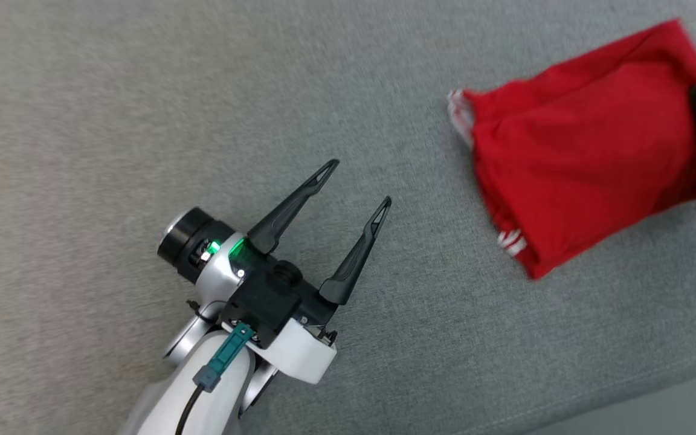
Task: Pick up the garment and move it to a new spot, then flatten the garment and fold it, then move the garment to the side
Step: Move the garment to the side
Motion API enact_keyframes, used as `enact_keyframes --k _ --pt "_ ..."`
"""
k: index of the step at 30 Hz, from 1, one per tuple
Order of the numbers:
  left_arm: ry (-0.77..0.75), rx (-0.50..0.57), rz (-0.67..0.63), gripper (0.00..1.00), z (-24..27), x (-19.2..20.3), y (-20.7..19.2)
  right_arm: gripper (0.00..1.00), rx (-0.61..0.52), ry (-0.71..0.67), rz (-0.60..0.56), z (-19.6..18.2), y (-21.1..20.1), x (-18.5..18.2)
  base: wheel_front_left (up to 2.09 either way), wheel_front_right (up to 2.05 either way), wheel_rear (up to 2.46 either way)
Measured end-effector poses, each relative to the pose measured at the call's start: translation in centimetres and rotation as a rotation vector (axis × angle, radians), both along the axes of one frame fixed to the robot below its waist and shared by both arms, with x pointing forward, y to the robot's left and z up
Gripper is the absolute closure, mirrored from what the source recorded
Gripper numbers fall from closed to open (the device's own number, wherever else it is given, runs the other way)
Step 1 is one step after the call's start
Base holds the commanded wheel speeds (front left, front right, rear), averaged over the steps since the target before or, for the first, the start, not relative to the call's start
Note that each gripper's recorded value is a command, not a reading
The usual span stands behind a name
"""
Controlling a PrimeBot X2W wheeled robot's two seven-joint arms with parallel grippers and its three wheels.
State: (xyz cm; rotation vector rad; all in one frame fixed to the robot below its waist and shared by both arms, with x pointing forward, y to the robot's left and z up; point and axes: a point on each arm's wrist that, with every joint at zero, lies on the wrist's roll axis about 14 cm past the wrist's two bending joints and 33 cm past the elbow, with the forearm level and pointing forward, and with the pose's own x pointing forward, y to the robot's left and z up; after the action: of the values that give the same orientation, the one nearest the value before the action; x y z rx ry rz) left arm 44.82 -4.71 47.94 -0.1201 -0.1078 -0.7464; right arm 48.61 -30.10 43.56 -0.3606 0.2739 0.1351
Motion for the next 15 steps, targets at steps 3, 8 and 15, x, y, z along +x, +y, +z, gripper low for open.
enact_keyframes --k 3,8,15 --pt "-0.012 0.011 -0.073 0.00 -1.1 0.7 -1.8 1.00 -0.055 0.007 -0.059 -0.1 -3.3 1.3 0.00 0.00 0.00" --pt "-0.007 0.007 -0.168 0.00 -3.0 2.0 -4.0 1.00 -0.174 0.072 -0.160 -1.6 -8.9 2.6 0.00 0.00 0.00" --pt "0.021 -0.035 -0.204 0.00 -4.7 2.9 -5.0 1.00 -0.302 0.126 -0.228 -2.6 -13.4 3.6 0.00 0.00 0.00"
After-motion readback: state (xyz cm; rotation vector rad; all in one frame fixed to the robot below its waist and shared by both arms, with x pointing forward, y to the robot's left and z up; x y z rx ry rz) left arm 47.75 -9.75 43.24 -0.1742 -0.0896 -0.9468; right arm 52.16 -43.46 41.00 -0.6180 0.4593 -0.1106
